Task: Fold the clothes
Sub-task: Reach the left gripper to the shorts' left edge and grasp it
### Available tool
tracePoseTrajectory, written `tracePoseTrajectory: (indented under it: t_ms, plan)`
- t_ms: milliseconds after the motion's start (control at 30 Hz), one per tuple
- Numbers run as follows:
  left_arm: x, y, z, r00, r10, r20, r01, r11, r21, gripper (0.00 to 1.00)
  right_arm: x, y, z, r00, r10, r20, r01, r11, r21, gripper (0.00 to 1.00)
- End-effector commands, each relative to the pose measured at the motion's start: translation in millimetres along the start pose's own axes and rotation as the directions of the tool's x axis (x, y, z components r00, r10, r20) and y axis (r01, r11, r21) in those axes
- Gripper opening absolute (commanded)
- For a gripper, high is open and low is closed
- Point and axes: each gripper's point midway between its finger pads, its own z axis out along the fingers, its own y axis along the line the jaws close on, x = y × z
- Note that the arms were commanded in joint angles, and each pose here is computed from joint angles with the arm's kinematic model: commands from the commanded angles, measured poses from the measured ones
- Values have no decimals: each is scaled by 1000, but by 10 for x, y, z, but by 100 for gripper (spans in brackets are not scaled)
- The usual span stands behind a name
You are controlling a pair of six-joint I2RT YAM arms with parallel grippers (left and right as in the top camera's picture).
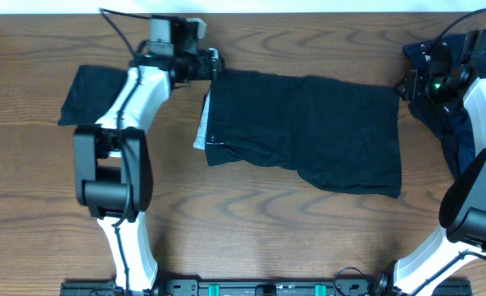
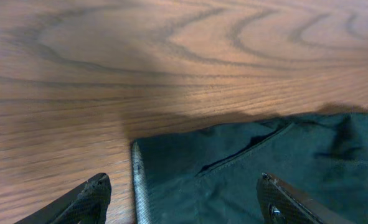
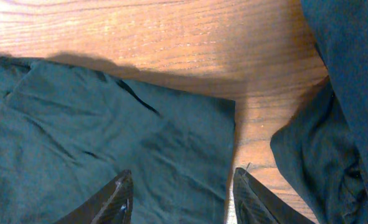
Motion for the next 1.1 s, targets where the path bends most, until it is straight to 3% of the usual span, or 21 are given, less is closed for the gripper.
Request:
tracePoseTrajectory:
  t_ms: [0, 233, 567, 700, 867, 1067]
  plan:
    - [0, 108, 138, 1000, 10, 11, -9, 996, -94, 77, -49, 45, -36, 1000, -2, 14, 2, 1000, -2, 50]
    - [86, 272, 332, 1000, 21, 9, -19, 983, -184, 77, -46, 45, -35, 1000, -1, 13, 2, 1000, -2, 50]
    - [339, 410, 678, 999, 9, -31, -15, 983, -185, 77, -47, 45, -35, 1000, -2, 13, 2, 1000, -2, 50]
    - [379, 355, 700, 999, 6, -46, -13, 988, -152, 64, -46, 45, -34, 1000, -2, 13, 2, 1000, -2, 50]
    - [267, 297, 613, 1000, 15, -20, -18, 990, -143, 37, -48, 44, -34, 1000, -2, 14, 2, 1000, -1, 49]
    - [79, 194, 445, 999, 31, 24, -28, 991, -133, 12, -57, 40, -35, 1000, -3, 17, 3, 1000, 0, 49]
